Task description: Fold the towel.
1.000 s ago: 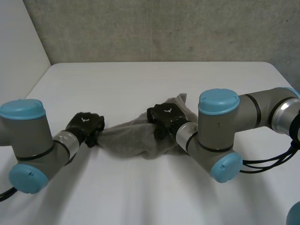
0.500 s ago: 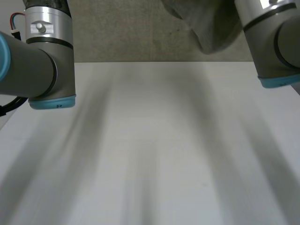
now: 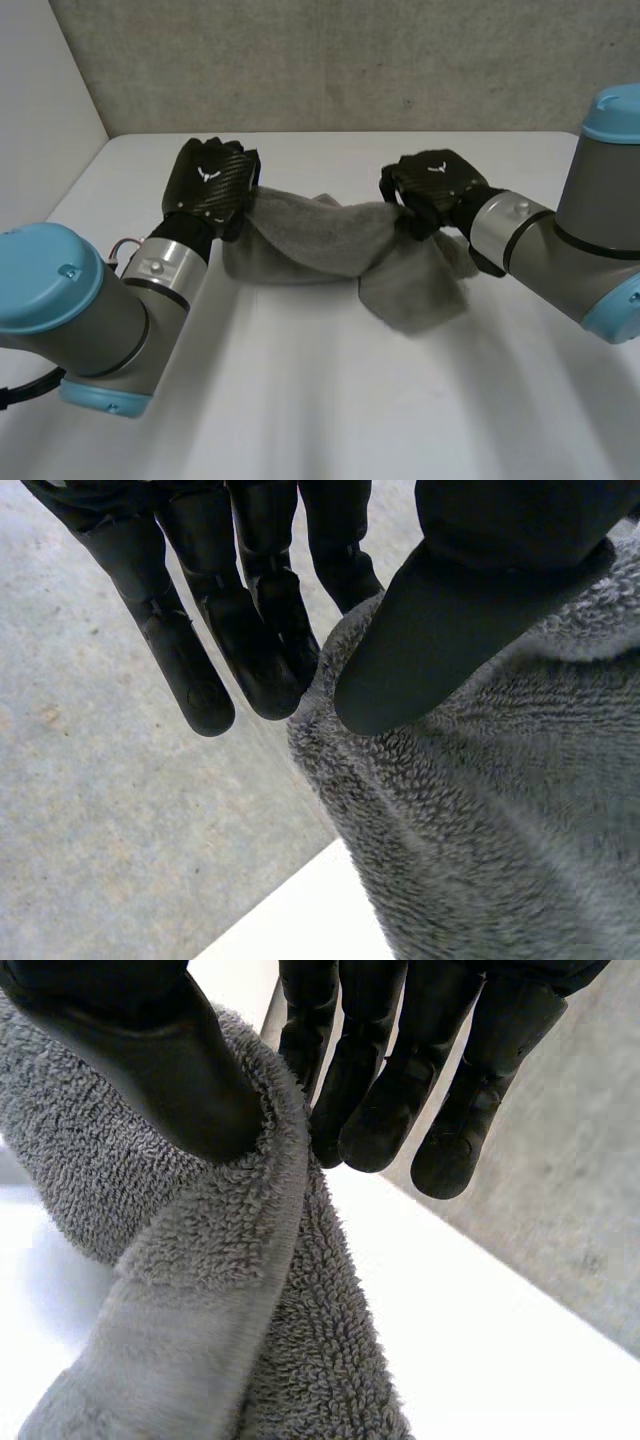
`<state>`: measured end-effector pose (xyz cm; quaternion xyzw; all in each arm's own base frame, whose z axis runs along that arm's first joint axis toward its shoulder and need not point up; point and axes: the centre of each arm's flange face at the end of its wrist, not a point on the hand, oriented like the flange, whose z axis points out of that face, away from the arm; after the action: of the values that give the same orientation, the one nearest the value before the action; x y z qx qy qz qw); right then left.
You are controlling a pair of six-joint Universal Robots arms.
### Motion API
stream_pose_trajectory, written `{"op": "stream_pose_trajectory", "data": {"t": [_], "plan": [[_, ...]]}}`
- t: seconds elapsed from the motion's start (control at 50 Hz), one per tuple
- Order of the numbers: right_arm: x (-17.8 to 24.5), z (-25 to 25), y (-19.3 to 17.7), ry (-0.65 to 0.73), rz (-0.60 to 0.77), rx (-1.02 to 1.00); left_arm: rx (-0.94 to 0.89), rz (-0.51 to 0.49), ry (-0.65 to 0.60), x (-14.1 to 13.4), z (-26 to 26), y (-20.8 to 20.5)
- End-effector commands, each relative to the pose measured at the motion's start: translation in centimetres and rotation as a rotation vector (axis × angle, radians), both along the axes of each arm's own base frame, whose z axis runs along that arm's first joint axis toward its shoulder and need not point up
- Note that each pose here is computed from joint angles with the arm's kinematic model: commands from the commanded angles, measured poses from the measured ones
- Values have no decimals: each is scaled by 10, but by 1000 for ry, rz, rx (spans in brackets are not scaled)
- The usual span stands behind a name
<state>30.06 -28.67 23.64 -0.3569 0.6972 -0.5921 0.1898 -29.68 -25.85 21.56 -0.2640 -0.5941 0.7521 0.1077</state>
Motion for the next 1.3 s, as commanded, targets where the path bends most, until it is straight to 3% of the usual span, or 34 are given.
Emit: {"op": "stream_pose_trajectory", "data": {"t": [0.02,0.18,0.32,0.44,0.56,0.72,0.76,0.8,0.82,0.86,0.92,0.96,1.06,1.18,1.3], "plan": [[-13,8,11,98,-2,78,-2,49,-45,10,23,7],[-34,73,28,98,-29,-71,-163,106,77,29,96,27],[-50,125,49,36,-59,-211,-213,81,159,34,122,41],[-49,117,49,51,-15,-155,-141,68,118,25,97,31],[-36,71,16,89,17,-19,-24,71,28,7,45,-1],[-16,24,-23,114,36,54,-63,88,-3,-15,34,-49],[-13,27,-35,100,21,12,-100,99,12,-18,44,-59],[-9,53,-61,38,-56,-207,-146,106,34,-21,57,-67],[-9,53,-62,38,-57,-209,-189,101,67,-24,70,-70],[-13,90,-76,-64,-164,-468,-242,104,103,-26,86,-72],[-19,121,-68,-133,-204,-594,-386,124,208,-24,128,-64],[-31,165,-39,-223,-216,-731,-439,139,255,-20,145,-56],[-29,133,-34,-172,-143,-571,-479,148,289,-10,152,-35],[-25,66,-25,-37,-53,-283,-285,130,145,-7,84,-24],[-27,17,-22,60,-41,-171,-38,66,-37,-6,-6,-10]]}}
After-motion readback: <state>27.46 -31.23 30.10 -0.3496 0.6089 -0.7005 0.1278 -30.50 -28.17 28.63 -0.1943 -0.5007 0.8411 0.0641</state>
